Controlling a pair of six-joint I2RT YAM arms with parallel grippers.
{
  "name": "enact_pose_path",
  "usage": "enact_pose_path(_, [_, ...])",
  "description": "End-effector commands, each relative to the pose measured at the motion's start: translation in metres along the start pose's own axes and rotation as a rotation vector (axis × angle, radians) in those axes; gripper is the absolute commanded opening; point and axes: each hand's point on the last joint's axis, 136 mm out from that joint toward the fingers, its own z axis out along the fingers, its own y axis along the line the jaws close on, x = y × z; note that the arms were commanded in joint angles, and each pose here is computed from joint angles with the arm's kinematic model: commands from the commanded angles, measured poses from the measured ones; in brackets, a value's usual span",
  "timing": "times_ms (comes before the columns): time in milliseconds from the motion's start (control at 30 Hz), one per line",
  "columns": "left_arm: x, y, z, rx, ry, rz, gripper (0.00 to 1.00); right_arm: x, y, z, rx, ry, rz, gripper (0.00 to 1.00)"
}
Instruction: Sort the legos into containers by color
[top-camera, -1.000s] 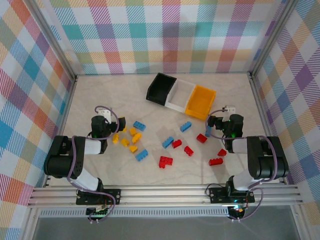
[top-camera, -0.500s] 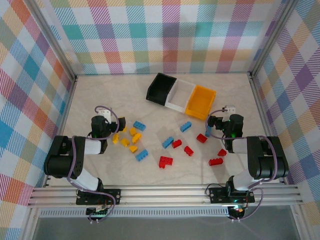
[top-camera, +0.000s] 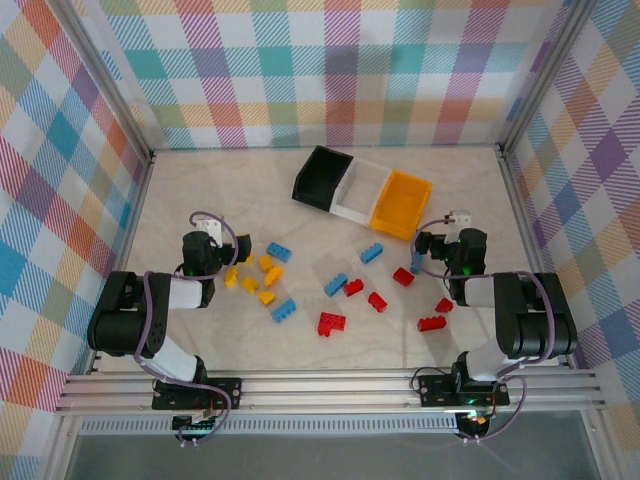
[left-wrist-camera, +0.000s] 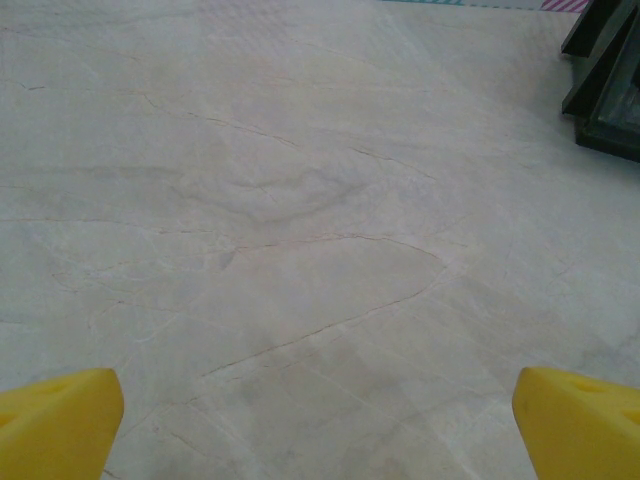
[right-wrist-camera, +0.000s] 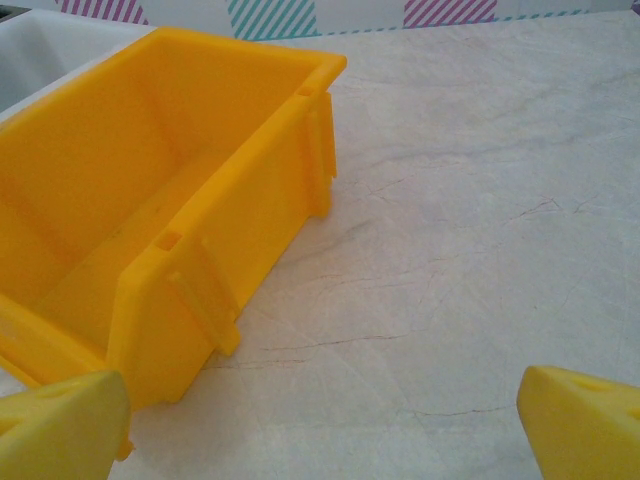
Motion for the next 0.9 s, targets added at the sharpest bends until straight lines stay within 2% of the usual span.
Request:
enact_pose_path(0, [-0.005, 0.0, 0.0, 0.005, -0.018, 0.007, 1.0, -0.006, 0.005, 0.003, -0.024, -0.01, -0.007, 1.0])
enact_pose_path(67, [-0.006, 0.01, 0.001, -0.058, -0.006, -0.016, 1.0, -0.007, 0.005, 0.003, -0.023, -0.014, -0.01, 1.0])
enact_pose_path(167, [-0.011, 0.01, 0.0, -0.065, -0.01, -0.015, 1.0, -0.013, -0.004, 0.001, 0.033, -0.01, 0.014, 1.0])
enact_pose_path(267, [-0.022, 0.02, -0.001, -0.144, 0.066, -0.044, 1.0, -0.026, -0.009, -0.004, 0.074, 0.005, 0.028, 1.0])
enact_pose_path(333, [-0.032, 0.025, -0.008, -0.178, 0.057, -0.058, 1.0, -0.031, -0.012, -0.008, 0.1, 0.048, 0.048, 1.0])
enact_pose_path(433, [-0.048, 0.029, -0.023, -0.216, 0.09, -0.106, 1.0, -0.043, -0.016, -0.019, 0.145, 0.156, 0.137, 1.0])
enact_pose_path(600, [-0.054, 0.023, -0.036, -0.229, 0.31, -0.177, 1.0, -0.055, -0.004, -0.041, 0.152, 0.398, 0.321, 1.0])
enact_pose_path(733, [-0.065, 0.017, -0.046, -0.22, 0.305, -0.263, 1.0, -0.047, 0.019, -0.062, 0.115, 0.555, 0.381, 1.0])
enact_pose_path(867, [-0.058, 0.0, -0.054, -0.169, 0.389, -0.345, 1.0, -0.029, 0.037, -0.089, 0.12, 0.754, 0.436, 0.98])
